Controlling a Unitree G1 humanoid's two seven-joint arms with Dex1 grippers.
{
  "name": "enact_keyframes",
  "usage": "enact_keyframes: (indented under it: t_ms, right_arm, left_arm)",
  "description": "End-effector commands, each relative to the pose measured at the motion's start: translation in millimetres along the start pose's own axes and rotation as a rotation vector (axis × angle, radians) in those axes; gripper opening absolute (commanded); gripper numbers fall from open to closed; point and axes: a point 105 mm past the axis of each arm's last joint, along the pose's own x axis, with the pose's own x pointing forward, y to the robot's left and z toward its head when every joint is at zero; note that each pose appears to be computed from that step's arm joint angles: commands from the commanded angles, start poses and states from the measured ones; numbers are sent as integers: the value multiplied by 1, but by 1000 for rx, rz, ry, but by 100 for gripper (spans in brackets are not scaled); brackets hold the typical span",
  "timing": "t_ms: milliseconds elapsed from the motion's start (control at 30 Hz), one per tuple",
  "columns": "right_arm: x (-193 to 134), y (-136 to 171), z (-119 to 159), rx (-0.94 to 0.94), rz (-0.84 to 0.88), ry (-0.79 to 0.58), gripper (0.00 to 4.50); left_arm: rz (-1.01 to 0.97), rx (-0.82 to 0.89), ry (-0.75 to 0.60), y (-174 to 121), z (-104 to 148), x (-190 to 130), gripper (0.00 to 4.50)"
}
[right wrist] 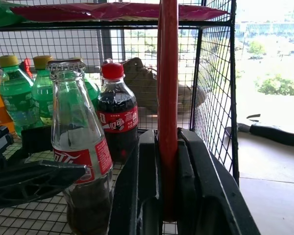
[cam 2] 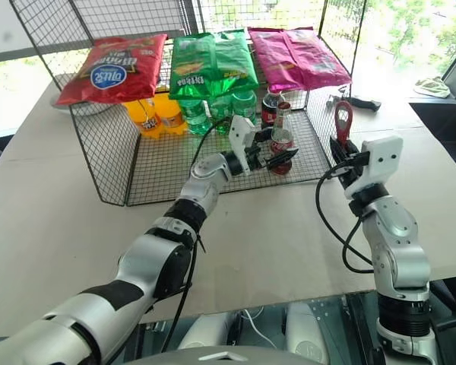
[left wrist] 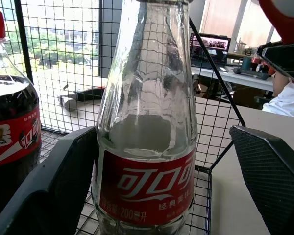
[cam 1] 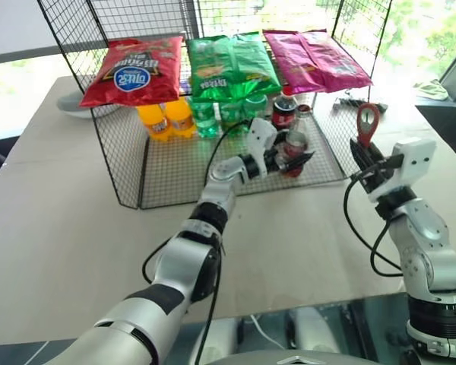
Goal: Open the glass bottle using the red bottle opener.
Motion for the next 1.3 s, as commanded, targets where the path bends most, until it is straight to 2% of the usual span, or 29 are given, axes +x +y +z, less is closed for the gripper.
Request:
enact_keyframes:
  t_ms: [33, 300, 400, 433, 467, 567, 767, 933, 1033, 1133, 1300]
  right_arm:
    - [-3, 3, 20, -25, -10, -81, 0]
    - [-5, 2, 19, -27, -20, -81, 0]
    - [-3, 2, 18, -29, -17, -84, 0]
    - [-2, 2, 19, -28, -14, -86, 0]
    - [0, 3, 19, -27, -12, -88, 0]
    - [3, 5, 18, -26, 1, -91, 0]
    - [7, 6, 19, -28, 12, -98, 0]
    - [12, 5, 19, -33, 16, -106, 0]
    - [16, 4, 20, -35, 20, -114, 0]
    - [21, 5, 20, -30, 36, -116, 0]
    - [29, 11, 18, -15, 70, -117, 0]
  left_arm:
    - [48, 46, -10, 2, 11, 15, 441]
    - [125, 84, 9, 7, 13, 23, 441]
    - [144, 89, 9, 9, 14, 23, 361]
    - [145, 88, 8, 10, 14, 23, 304]
    - [146, 88, 7, 10, 14, 23, 283]
    - [146, 82, -15, 11, 17, 21, 285]
    - [71, 68, -108, 12, 40, 11, 285]
    - [-28, 126, -93, 1, 47, -26, 285]
    - [-31, 138, -40, -8, 46, -63, 285]
    - [-56, 154, 67, -24, 32, -96, 285]
    - [-25, 93, 110, -38, 18, -120, 285]
